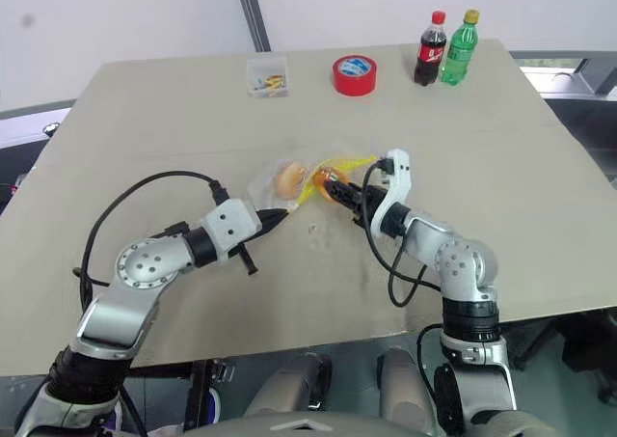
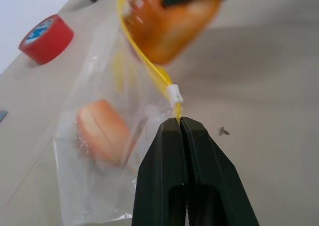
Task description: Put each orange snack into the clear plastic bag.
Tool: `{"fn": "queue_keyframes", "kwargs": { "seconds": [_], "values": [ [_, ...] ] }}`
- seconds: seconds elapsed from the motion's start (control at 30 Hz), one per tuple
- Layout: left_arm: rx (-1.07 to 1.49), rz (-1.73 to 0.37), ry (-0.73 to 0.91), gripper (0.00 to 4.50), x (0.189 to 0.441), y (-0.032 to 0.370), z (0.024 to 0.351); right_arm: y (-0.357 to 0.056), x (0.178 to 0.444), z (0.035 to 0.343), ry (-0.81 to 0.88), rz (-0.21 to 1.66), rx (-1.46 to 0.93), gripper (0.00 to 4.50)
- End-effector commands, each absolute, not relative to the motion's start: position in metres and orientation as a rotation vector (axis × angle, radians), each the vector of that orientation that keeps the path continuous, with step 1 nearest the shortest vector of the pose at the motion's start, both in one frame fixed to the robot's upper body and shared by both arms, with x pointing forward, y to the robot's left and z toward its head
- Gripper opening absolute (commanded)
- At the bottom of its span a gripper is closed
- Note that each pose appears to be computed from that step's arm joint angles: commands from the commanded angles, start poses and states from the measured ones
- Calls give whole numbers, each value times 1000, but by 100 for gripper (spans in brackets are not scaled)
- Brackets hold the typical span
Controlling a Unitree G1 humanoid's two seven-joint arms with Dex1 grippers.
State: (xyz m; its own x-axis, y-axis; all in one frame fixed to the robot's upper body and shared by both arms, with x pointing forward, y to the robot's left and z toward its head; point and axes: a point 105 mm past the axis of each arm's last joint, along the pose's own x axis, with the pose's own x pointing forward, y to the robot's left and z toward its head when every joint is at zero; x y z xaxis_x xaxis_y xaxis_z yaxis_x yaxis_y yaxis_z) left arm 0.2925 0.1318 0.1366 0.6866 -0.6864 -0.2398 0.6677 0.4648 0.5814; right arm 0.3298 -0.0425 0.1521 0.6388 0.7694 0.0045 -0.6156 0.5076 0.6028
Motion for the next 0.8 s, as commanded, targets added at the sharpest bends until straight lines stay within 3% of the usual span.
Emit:
{"fn": "queue_keyframes", "kwargs": {
  "seconds": [0.03,0.27,0.63,0.8],
  "values": [
    [730,-865,-90,0,284,125,148,-45,340,177,196,844,760,135],
    [723,-870,-90,0,285,125,149,-34,349,167,253,792,927,135],
    [730,-861,-85,0,284,127,148,-41,333,136,322,787,471,135],
    [727,-871,-89,0,283,124,148,-31,332,153,281,828,583,135]
  ]
}}
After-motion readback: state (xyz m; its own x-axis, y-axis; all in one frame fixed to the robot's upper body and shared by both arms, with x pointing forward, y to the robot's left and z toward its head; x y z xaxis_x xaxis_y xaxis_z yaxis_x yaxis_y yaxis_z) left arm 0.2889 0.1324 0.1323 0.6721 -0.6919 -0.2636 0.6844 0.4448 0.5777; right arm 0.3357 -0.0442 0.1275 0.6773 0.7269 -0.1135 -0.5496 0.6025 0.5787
